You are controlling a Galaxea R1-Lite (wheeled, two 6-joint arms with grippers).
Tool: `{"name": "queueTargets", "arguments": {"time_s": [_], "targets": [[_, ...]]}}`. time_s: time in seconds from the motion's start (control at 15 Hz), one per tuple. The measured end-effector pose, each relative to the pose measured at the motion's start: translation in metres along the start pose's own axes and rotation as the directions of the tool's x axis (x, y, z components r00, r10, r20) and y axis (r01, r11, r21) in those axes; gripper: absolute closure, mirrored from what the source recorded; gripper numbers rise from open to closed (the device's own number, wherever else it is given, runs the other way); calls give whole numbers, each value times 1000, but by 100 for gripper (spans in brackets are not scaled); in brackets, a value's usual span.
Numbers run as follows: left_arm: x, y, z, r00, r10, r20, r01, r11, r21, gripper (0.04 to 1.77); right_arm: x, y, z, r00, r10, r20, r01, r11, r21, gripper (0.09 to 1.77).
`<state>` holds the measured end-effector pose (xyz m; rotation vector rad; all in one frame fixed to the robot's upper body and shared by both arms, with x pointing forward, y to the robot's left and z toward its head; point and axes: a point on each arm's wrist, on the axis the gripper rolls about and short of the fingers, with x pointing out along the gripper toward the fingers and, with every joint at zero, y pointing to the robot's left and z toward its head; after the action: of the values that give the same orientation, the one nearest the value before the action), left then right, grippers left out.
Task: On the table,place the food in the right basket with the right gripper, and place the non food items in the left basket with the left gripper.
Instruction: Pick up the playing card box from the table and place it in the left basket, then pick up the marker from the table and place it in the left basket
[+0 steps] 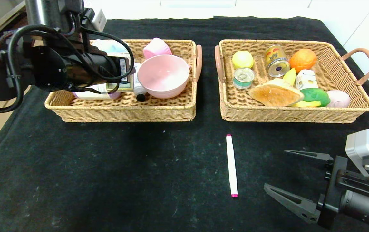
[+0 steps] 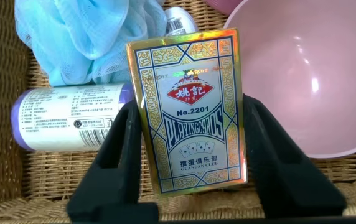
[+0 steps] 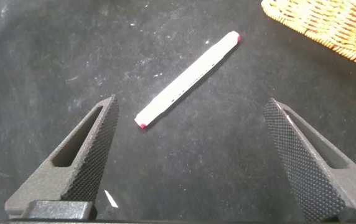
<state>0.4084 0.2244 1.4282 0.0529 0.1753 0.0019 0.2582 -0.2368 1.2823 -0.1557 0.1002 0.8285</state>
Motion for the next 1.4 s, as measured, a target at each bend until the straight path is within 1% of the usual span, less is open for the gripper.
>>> {"name": "queueTargets", "arguments": {"time_s": [0.07, 0.13, 0.33, 0.67, 0.87, 1.0, 1.27, 1.4], "targets": [[3, -1, -2, 1000, 2, -6, -2, 1000, 1, 68, 0, 0, 0, 1000, 0, 0, 0, 1000, 0, 15], [5, -1, -4, 1000, 2, -11, -2, 1000, 1, 61, 0, 0, 0, 1000, -1, 1, 1, 1000, 0, 15], [7, -2, -6, 1000, 4, -19, -4, 1000, 6, 45, 0, 0, 0, 1000, -1, 1, 1, 1000, 0, 15], [7, -4, -10, 999, 0, -34, 0, 1000, 13, 28, 0, 0, 0, 1000, 0, 1, 0, 1000, 0, 15], [-1, -9, -12, 999, -18, -42, 19, 1000, 11, 22, 0, 0, 1, 1000, -1, 4, 1, 1000, -1, 15], [-12, -17, -18, 997, -50, -56, 52, 998, 23, 20, -1, -2, 3, 1000, -11, 14, 11, 1000, -4, 15], [-48, -52, -29, 993, -92, -68, 97, 993, 68, 15, -5, -6, 8, 998, -34, 43, 34, 999, -8, 15], [-58, -71, -35, 991, -112, -74, 117, 990, 74, 14, -5, -6, 9, 998, -37, 45, 38, 999, -8, 15]]}}
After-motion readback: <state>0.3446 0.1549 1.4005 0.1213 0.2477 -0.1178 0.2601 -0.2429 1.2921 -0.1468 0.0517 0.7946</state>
